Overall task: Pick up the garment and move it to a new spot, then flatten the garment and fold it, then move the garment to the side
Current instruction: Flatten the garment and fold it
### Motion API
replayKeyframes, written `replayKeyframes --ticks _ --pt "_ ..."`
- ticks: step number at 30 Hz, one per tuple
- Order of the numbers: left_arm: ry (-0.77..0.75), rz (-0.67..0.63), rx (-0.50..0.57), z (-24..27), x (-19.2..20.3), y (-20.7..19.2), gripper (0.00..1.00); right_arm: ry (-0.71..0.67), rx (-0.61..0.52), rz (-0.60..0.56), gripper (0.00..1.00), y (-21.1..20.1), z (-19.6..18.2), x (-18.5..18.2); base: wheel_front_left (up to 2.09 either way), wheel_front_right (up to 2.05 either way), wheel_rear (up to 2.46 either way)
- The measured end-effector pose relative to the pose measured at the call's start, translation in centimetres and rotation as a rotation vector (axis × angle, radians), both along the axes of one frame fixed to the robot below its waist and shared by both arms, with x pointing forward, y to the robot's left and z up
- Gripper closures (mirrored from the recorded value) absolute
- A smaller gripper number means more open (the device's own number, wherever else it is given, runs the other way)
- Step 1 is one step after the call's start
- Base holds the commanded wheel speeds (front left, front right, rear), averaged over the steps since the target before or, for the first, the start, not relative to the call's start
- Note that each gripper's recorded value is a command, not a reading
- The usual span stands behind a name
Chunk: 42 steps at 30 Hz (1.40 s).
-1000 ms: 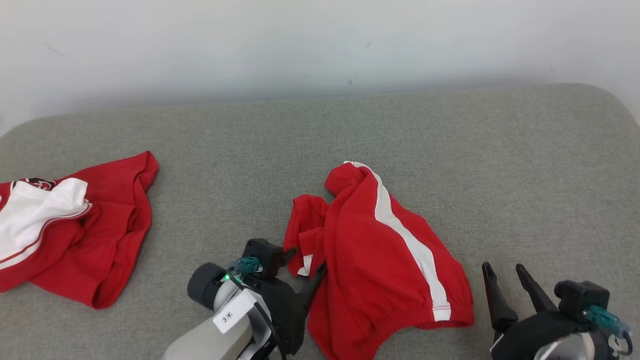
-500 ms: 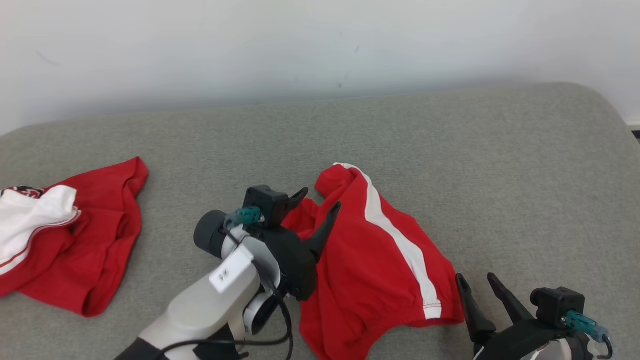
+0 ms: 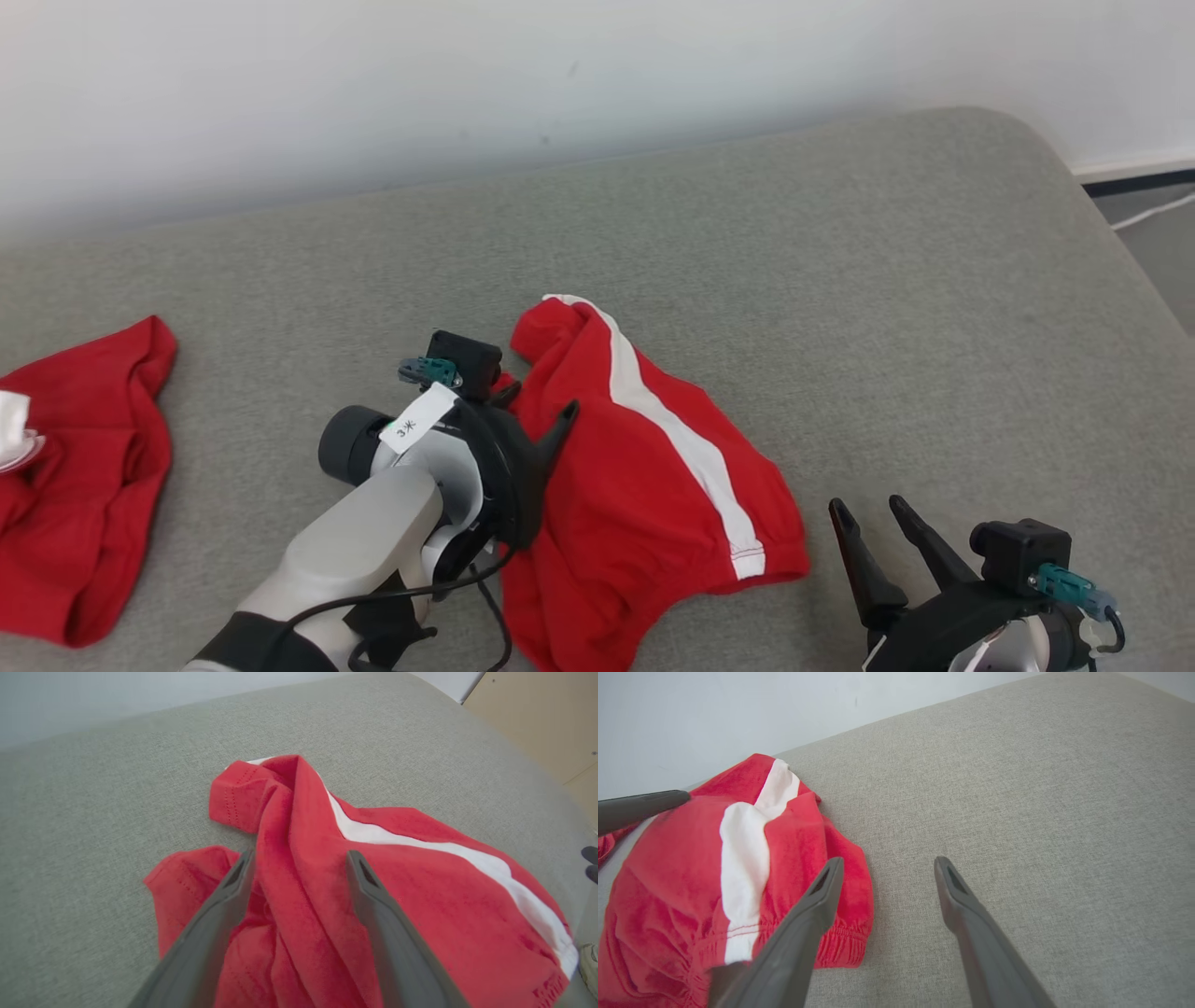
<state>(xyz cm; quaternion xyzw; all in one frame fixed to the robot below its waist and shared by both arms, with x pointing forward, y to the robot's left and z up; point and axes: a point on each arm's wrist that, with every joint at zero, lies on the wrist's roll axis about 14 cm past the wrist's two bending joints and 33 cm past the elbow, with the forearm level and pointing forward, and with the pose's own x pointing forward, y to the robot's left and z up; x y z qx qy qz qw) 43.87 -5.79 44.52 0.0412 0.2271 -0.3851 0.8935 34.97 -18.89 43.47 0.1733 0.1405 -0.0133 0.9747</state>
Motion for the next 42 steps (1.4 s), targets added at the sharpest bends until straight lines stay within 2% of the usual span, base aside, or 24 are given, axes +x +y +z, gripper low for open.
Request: replayKeyframes --ticks 2,3,4,5,8,13,18,22,24,25,29,32,37,42 --pt "0.026 -0.005 0.031 -1.0 -0.1 0.0 0.0 0.002 0.0 -0.014 0.0 -0.4 0.0 -0.2 0.0 0.0 0.0" --pt "0.036 -0.007 0.05 -1.5 -0.1 0.1 0.08 0.002 -0.004 -0.021 0.0 -0.6 0.0 -0.2 0.0 0.0 0.0" --pt "0.045 -0.011 0.073 -2.0 -0.2 0.2 0.4 -0.001 -0.01 -0.025 0.0 -0.8 0.1 -0.1 0.0 0.0 0.0" --pt "0.058 -0.019 0.089 -2.5 -0.3 0.3 1.0 -0.006 -0.013 -0.031 0.0 -1.0 0.2 -0.1 0.0 0.0 0.0" --pt "0.078 -0.025 0.093 -3.0 -0.4 0.2 1.0 -0.006 -0.02 -0.06 0.0 -1.9 0.3 -0.2 0.0 0.0 0.0" --pt "0.039 0.039 -0.002 -0.6 1.6 0.3 1.0 -0.006 -0.033 -0.068 0.0 -2.3 0.3 0.1 0.0 0.0 0.0" --pt "-0.099 0.234 -0.179 5.6 6.6 3.4 1.0 -0.011 -0.025 -0.033 0.0 -1.2 0.3 0.8 0.0 0.0 0.0" --pt "-0.187 0.377 -0.21 7.3 8.3 8.0 1.0 -0.02 -0.02 -0.005 0.0 -0.1 0.3 1.3 0.0 0.0 0.0" --pt "-0.159 0.43 -0.22 5.6 6.9 9.5 1.0 -0.023 -0.017 0.017 0.0 0.6 0.4 1.7 0.0 0.0 0.0" --pt "-0.159 0.43 -0.22 5.6 6.9 9.5 1.0 -0.023 -0.017 0.017 0.0 0.6 0.4 1.7 0.0 0.0 0.0" --pt "-0.041 0.472 -0.239 1.1 2.8 9.6 1.0 -0.034 -0.015 0.046 0.0 1.7 0.6 2.3 0.0 0.0 0.0" --pt "-0.005 0.489 -0.279 0.3 1.0 9.3 1.0 -0.039 -0.014 0.068 0.0 2.4 0.7 2.7 0.0 0.0 0.0" --pt "-0.045 0.451 -0.385 3.4 0.6 7.4 1.0 -0.044 -0.018 0.093 0.0 3.1 0.8 3.0 0.0 0.0 0.0" --pt "-0.132 0.413 -0.543 9.4 0.7 5.3 1.0 -0.059 -0.021 0.096 0.0 3.2 1.4 2.7 0.0 0.0 0.0"
